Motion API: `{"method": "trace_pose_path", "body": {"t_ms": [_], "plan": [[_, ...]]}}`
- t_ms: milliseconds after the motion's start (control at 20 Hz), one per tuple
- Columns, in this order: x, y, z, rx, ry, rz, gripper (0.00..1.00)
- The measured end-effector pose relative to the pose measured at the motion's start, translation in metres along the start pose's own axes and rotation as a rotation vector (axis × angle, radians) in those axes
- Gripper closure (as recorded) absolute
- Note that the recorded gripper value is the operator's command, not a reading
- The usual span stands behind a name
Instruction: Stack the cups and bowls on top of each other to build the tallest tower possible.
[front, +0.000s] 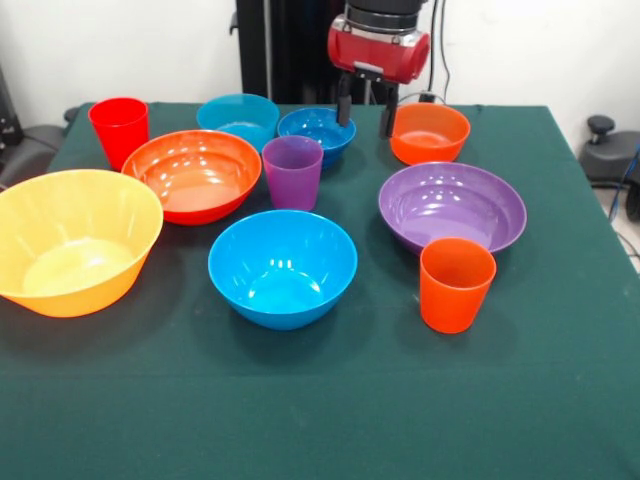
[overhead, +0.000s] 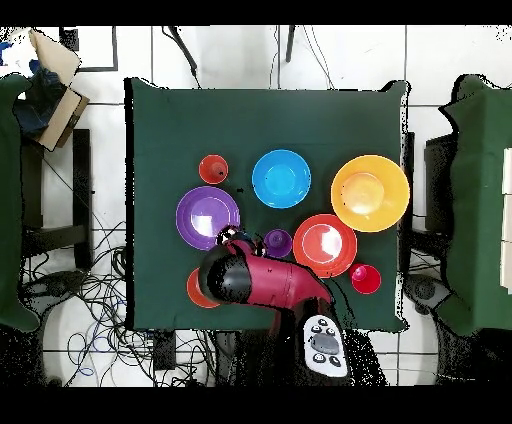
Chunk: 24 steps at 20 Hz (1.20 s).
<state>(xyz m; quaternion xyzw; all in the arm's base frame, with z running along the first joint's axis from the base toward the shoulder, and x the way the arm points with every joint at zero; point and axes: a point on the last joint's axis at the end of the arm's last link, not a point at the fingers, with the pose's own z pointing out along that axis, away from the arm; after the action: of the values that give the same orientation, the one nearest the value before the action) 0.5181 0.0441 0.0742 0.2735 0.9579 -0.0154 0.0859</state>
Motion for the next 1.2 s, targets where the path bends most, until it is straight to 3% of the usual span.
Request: {"method": "trace_pose_path", "body": {"t_ms": [550, 1000, 1200], "plan": [[0.012, -0.012, 0.020, 0.026, 0.038, 0.009, 0.00], [0.011, -0.021, 0.034, 0.025, -0.011, 0.016, 0.00], [0.018, -0.029, 0.036, 0.059, -0.016, 0.005, 0.00]]}}
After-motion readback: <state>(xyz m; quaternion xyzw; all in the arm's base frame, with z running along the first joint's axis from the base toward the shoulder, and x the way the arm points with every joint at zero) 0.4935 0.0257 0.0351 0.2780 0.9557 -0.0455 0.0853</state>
